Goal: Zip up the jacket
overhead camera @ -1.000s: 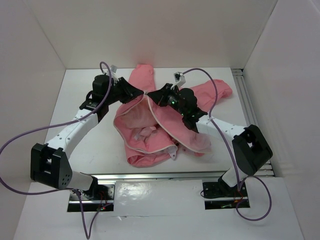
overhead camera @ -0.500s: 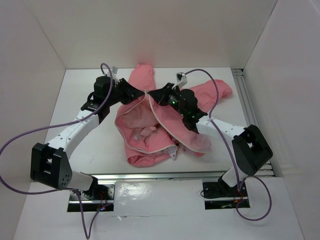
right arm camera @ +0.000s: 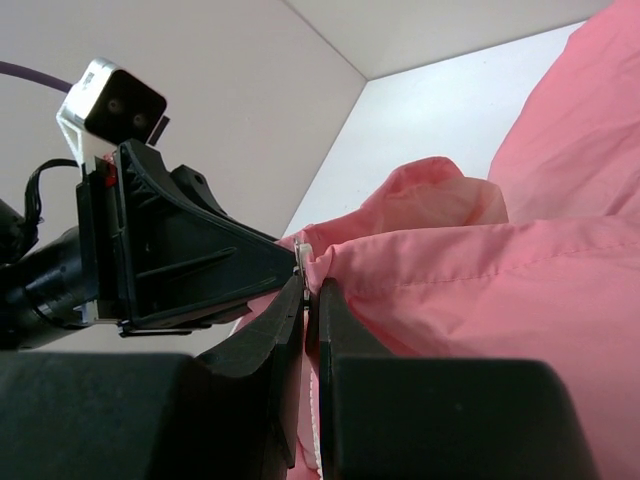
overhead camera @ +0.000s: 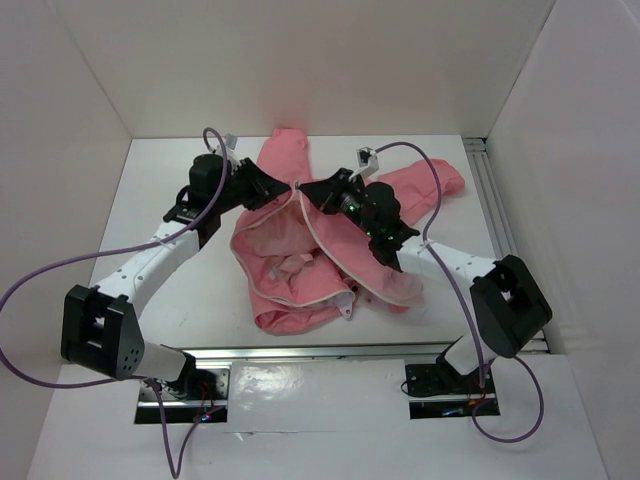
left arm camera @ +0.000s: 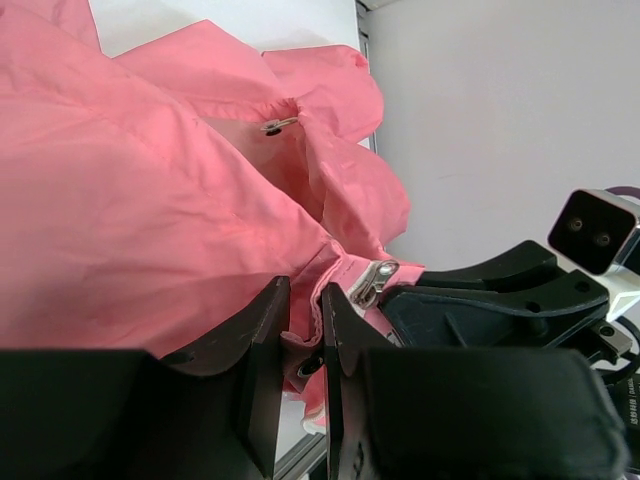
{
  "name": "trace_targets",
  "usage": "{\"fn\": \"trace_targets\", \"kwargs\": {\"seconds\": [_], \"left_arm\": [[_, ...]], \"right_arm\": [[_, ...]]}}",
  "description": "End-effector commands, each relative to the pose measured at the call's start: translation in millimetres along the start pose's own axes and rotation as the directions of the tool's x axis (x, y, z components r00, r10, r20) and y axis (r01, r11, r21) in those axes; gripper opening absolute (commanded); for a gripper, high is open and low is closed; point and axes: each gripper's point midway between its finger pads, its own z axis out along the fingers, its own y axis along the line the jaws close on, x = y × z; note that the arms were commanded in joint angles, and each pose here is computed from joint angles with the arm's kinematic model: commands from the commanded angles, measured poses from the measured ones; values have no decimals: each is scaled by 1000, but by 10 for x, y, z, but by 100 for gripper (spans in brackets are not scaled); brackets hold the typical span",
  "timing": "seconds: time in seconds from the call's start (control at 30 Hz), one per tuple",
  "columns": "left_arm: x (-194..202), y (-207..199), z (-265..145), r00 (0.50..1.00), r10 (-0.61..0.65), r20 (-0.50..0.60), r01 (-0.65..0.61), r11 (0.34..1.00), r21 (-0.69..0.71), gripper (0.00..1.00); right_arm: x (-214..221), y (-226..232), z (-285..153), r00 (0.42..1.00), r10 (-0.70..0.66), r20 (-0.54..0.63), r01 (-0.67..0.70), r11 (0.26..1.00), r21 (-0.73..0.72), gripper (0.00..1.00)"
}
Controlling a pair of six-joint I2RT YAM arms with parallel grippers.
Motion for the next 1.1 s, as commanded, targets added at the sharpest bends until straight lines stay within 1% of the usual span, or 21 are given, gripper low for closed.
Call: {"fn": "trace_targets", "kwargs": {"seconds": [0.0,0.13,0.27,0.33,0.4,0.43,0.47,0.5,0.57,0.6,0.63,0.7,0.73,0.77,0.8,0.83,0.9,0.93,1.0,1.03,1.07], "left_arm": [[18,-46,2,1000,31,-4,-31,999,28,0],[42,25,52,999,33,-15,-33,999,14,0],[44,-24,56,997,63,-33,-62,998,30,0],[96,-89,47,996,76,-56,-73,996,51,0],[61,-189,26,994,92,-58,-88,994,72,0],[69,-228,27,992,102,-76,-95,992,84,0],[59,-269,13,990,117,-80,-110,990,93,0],[37,-303,1,989,128,-79,-120,988,94,5],[-24,-427,-50,983,167,-80,-159,982,105,24],[-49,-467,-65,981,181,-77,-172,979,108,42],[-115,-571,-95,977,202,-62,-193,973,122,50],[-171,-581,-118,971,236,-49,-230,968,99,58],[-213,-610,-133,968,248,-38,-244,965,92,61],[-296,-750,-180,963,269,-16,-266,958,110,61],[-333,-788,-178,956,294,-9,-291,950,113,61],[-333,-815,-190,954,300,-24,-296,949,112,61],[-375,-914,-144,934,353,-51,-344,929,137,61],[-451,-1121,-159,923,382,-33,-373,914,161,61],[-463,-1162,-82,920,386,-61,-374,915,153,57],[-393,-1131,3,927,358,-107,-342,928,148,56],[-462,-1246,-7,931,355,-86,-339,927,163,55]], "right_arm": [[-468,407,-98,990,2,141,14,993,-116,0],[-560,445,-108,985,-17,171,36,993,-113,0],[-647,404,-89,980,-42,193,59,995,-84,0],[-717,402,-80,974,-64,218,80,994,-69,0],[-787,437,-47,969,-76,237,94,993,-68,0],[-835,417,-42,965,-91,244,108,992,-58,0],[-904,486,-35,962,-90,258,111,991,-70,0],[-942,447,-38,959,-103,266,123,991,-59,0],[-1060,475,-30,951,-118,285,140,989,-55,0],[-1096,461,-56,949,-140,283,161,986,-51,0],[-1188,519,-82,941,-161,297,188,980,-64,0],[-1193,482,-79,945,-190,266,214,974,-67,0],[-1237,589,-111,943,-191,271,224,970,-95,0],[-1277,582,-143,940,-210,270,243,965,-97,0],[-1272,577,-152,939,-226,258,261,959,-111,0],[-1296,611,-185,938,-226,262,263,958,-113,0],[-1278,602,-255,940,-231,253,268,956,-123,0],[-1303,635,-280,938,-231,260,271,954,-127,0],[-1284,654,-347,935,-241,258,282,950,-134,0],[-1271,649,-375,936,-241,257,282,950,-133,0],[-1271,649,-375,936,-241,257,282,950,-133,0]]}}
